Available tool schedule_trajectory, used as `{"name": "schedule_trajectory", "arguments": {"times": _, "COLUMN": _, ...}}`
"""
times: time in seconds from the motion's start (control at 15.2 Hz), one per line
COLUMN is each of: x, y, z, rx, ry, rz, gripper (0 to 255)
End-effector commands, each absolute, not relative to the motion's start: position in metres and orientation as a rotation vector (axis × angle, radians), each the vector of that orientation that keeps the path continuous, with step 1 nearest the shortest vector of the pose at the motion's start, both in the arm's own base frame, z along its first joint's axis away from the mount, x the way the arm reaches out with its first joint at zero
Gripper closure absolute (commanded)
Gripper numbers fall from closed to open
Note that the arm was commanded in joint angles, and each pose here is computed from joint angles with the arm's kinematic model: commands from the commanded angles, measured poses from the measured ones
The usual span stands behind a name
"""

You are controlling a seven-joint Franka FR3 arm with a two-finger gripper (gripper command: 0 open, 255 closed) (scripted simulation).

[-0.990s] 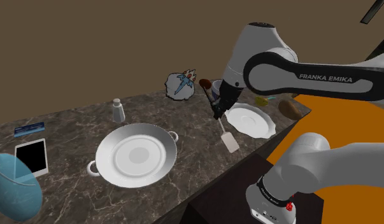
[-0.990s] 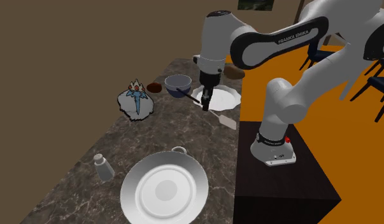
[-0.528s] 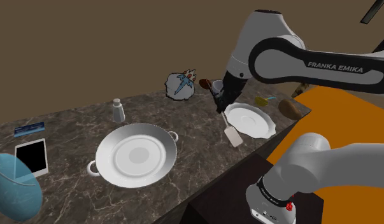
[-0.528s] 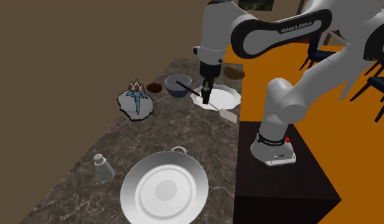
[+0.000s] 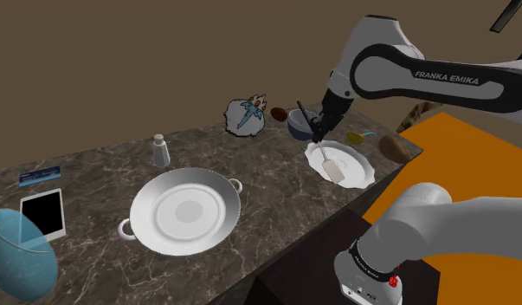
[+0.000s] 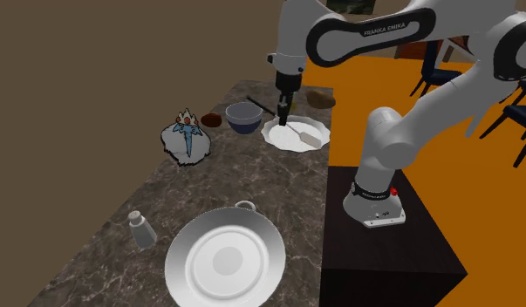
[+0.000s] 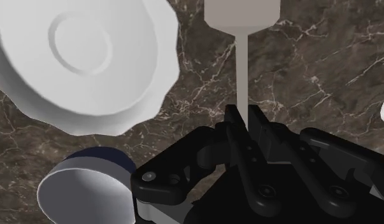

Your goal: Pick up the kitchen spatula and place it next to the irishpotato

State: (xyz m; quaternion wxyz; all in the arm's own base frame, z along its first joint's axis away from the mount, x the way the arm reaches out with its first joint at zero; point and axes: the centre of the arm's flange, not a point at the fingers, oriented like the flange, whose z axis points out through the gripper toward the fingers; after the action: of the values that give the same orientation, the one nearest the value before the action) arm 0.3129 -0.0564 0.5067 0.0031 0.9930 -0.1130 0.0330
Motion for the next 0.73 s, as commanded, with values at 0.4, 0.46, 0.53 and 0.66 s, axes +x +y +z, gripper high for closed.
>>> {"name": "schedule_trajectory", "arguments": {"times": 0.4, "x": 0.311, "y": -0.164, "z": 0.508, "rx": 3.113, "ry": -0.353, "rz": 0.103, "gripper": 255}}
{"name": "schedule_trajectory", "arguments": {"times": 0.46, "x": 0.311, "y": -0.177, "z": 0.508, "rx": 3.113, "ry": -0.353, "rz": 0.103, "gripper": 255}}
{"name": "schedule_trajectory", "arguments": {"times": 0.53, "x": 0.311, "y": -0.19, "z": 0.508, "rx": 3.113, "ry": -0.353, "rz": 0.103, "gripper": 255}}
{"name": "schedule_trajectory", "arguments": {"times": 0.66, "x": 0.31, "y": -0.216, "z": 0.508, "rx": 3.113, "ry": -0.353, "rz": 0.103, "gripper": 255}}
